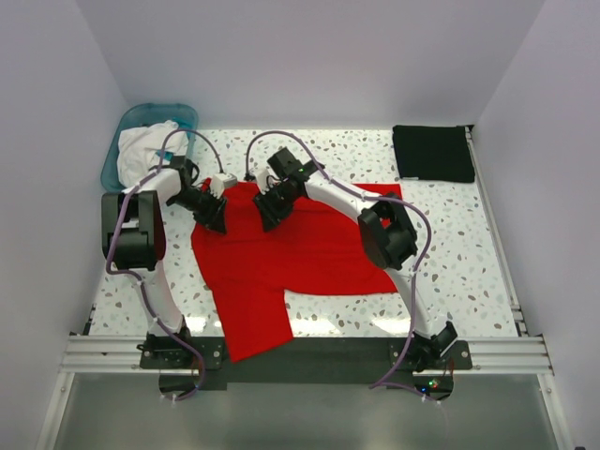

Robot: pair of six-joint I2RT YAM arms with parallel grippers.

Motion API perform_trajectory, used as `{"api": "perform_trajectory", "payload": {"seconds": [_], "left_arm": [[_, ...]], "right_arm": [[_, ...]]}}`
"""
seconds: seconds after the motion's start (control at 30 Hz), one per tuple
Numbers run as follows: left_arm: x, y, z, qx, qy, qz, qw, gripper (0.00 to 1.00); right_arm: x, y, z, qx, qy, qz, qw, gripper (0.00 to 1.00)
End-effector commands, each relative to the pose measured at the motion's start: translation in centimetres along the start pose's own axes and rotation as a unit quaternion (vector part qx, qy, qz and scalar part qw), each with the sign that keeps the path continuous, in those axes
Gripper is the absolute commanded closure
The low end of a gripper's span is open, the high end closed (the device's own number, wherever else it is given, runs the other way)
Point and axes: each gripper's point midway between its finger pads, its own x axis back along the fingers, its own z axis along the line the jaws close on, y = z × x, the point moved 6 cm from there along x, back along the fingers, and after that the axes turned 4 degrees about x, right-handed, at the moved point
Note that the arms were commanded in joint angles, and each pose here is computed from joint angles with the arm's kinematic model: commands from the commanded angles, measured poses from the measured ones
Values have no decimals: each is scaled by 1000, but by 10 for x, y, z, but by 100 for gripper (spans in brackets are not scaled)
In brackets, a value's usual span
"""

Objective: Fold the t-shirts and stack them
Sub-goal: Fold the tshirt

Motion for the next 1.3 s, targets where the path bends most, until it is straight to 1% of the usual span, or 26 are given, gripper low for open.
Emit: {"api": "perform_trajectory", "payload": {"seconds": [0.0, 0.07, 0.17, 0.2, 0.23, 0.27, 0.3, 0.43, 0.7, 0.97, 1.13, 1.27], "left_arm": [[-4, 4, 1, -5, -4, -6, 1000, 70], [-3, 4, 0, -7, -7, -8, 1000, 74], [-1, 5, -2, -12, -8, -11, 1000, 85], [1, 7, -4, -17, -8, -15, 1000, 89], [3, 6, -5, -20, -8, -15, 1000, 92], [4, 6, -8, -21, -10, -15, 1000, 98], [8, 8, -9, -30, -8, -18, 999, 100], [17, 7, -18, -47, -11, -23, 999, 100], [34, 12, -32, -66, -6, -44, 997, 100], [38, 1, -46, -73, -36, -30, 996, 100], [48, 2, -58, -89, -43, -46, 994, 100], [54, 3, -63, -89, -49, -58, 993, 100]], "right_arm": [[14, 13, 6, 19, -6, -21, 1000, 59], [13, 8, 7, 19, -3, -15, 1000, 61], [14, 6, 9, 23, 0, -12, 1000, 69], [14, 6, 9, 23, 0, -12, 1000, 75], [15, 7, 10, 23, 1, -13, 1000, 79], [17, 8, 11, 27, 1, -16, 1000, 83], [18, 9, 12, 29, 3, -17, 999, 89], [25, 13, 17, 35, 8, -25, 999, 100], [34, 16, 24, 45, 14, -35, 998, 100], [40, 10, 31, 47, 27, -31, 998, 100], [43, 6, 36, 49, 33, -30, 998, 100], [50, 9, 41, 53, 37, -38, 997, 100]]}}
